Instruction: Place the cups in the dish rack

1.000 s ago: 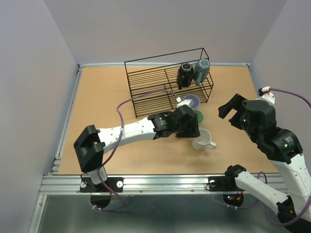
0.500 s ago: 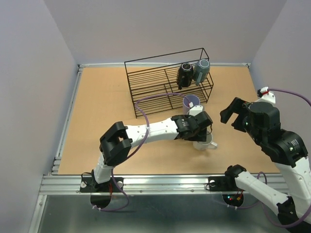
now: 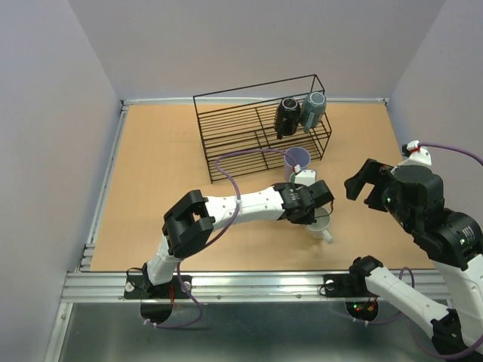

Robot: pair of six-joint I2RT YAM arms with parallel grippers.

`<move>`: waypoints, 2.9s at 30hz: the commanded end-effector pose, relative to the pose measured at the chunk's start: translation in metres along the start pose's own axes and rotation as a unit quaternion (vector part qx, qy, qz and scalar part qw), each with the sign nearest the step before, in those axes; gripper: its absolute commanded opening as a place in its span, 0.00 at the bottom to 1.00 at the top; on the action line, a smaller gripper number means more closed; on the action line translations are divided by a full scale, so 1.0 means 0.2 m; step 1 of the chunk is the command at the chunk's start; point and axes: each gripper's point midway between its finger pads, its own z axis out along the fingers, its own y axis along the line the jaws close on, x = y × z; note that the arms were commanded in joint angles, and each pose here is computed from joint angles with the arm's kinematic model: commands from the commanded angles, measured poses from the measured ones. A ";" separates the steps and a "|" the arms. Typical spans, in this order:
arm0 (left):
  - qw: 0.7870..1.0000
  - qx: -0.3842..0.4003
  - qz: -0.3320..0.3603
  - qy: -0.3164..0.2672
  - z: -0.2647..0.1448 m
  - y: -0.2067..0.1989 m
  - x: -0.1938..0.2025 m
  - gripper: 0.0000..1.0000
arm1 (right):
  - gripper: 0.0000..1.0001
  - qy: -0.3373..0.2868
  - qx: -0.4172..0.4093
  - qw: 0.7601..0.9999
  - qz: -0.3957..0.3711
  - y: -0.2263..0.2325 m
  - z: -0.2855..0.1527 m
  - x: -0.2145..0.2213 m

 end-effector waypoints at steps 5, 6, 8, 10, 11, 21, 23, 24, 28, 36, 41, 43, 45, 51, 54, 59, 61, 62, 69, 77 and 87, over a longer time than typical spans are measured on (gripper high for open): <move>1.000 0.017 0.004 0.006 -0.02 -0.07 0.03 0.00 | 1.00 -0.021 -0.022 1.000 0.005 0.01 -0.09 -0.07; 1.000 0.016 0.004 0.005 -0.03 -0.07 0.03 0.00 | 1.00 -0.021 -0.022 1.000 0.006 0.01 -0.09 -0.07; 1.000 0.017 0.003 0.001 -0.05 -0.06 0.02 0.00 | 1.00 -0.023 -0.023 0.999 0.012 0.01 -0.09 -0.07; 1.000 0.018 -0.001 -0.004 -0.08 -0.06 0.02 0.00 | 1.00 -0.020 -0.025 0.999 0.017 0.02 -0.09 -0.06; 1.000 0.021 -0.004 -0.012 -0.11 -0.05 0.00 0.00 | 1.00 -0.019 -0.025 0.999 0.019 0.02 -0.09 -0.06; 0.994 0.071 -0.015 -0.086 -0.44 0.04 -0.14 0.00 | 1.00 -0.022 -0.038 0.998 0.049 0.10 -0.04 -0.10; 0.991 0.083 -0.018 -0.099 -0.51 0.06 -0.16 0.00 | 1.00 -0.023 -0.053 0.997 0.049 0.14 -0.02 -0.11; 0.989 0.095 -0.022 -0.109 -0.58 0.08 -0.18 0.00 | 1.00 -0.009 -0.091 0.995 0.041 0.22 -0.02 -0.09; 0.979 0.141 -0.034 -0.144 -0.78 0.14 -0.23 0.00 | 1.00 0.006 -0.230 0.973 0.033 0.48 -0.07 -0.09; 0.932 0.255 -0.080 -0.244 -1.25 0.33 -0.34 0.00 | 1.00 0.096 -0.378 0.916 0.097 0.76 -0.20 0.00; 0.904 0.264 -0.107 -0.319 -1.45 0.49 -0.43 0.00 | 1.00 0.141 -0.424 0.882 0.151 0.90 -0.25 -0.04; 0.896 0.262 -0.106 -0.342 -1.50 0.53 -0.47 0.00 | 1.00 0.151 -0.454 0.863 0.162 0.95 -0.27 -0.04; 0.889 0.246 -0.110 -0.370 -1.55 0.59 -0.52 0.00 | 1.00 0.169 -0.477 0.844 0.178 0.98 -0.29 -0.02; 0.884 0.209 -0.094 -0.406 -1.61 0.66 -0.68 0.00 | 1.00 0.209 -0.507 0.818 0.173 0.99 -0.24 0.13; 0.885 0.195 -0.085 -0.415 -1.61 0.70 -0.75 0.00 | 1.00 0.204 -0.528 0.811 0.148 1.00 -0.23 0.18; 0.866 0.230 -0.098 -0.433 -1.67 0.69 -0.81 0.00 | 0.98 0.215 -0.547 0.797 0.142 1.02 -0.19 0.23; 0.857 0.244 -0.101 -0.443 -1.70 0.68 -0.83 0.00 | 0.97 0.212 -0.559 0.788 0.146 1.04 -0.18 0.22; 0.853 0.252 -0.100 -0.445 -1.71 0.67 -0.84 0.00 | 0.97 0.216 -0.563 0.784 0.149 1.05 -0.18 0.22; 0.831 0.336 -0.088 -0.435 -1.75 0.55 -0.85 0.00 | 0.96 0.202 -0.600 0.755 0.171 1.13 -0.18 0.13; 0.805 0.390 -0.108 -0.434 -1.75 0.52 -0.81 0.00 | 0.93 0.202 -0.629 0.727 0.188 1.16 -0.20 0.11; 0.785 0.428 -0.123 -0.431 -1.75 0.48 -0.81 0.00 | 0.86 0.192 -0.638 0.722 0.189 1.20 -0.20 0.05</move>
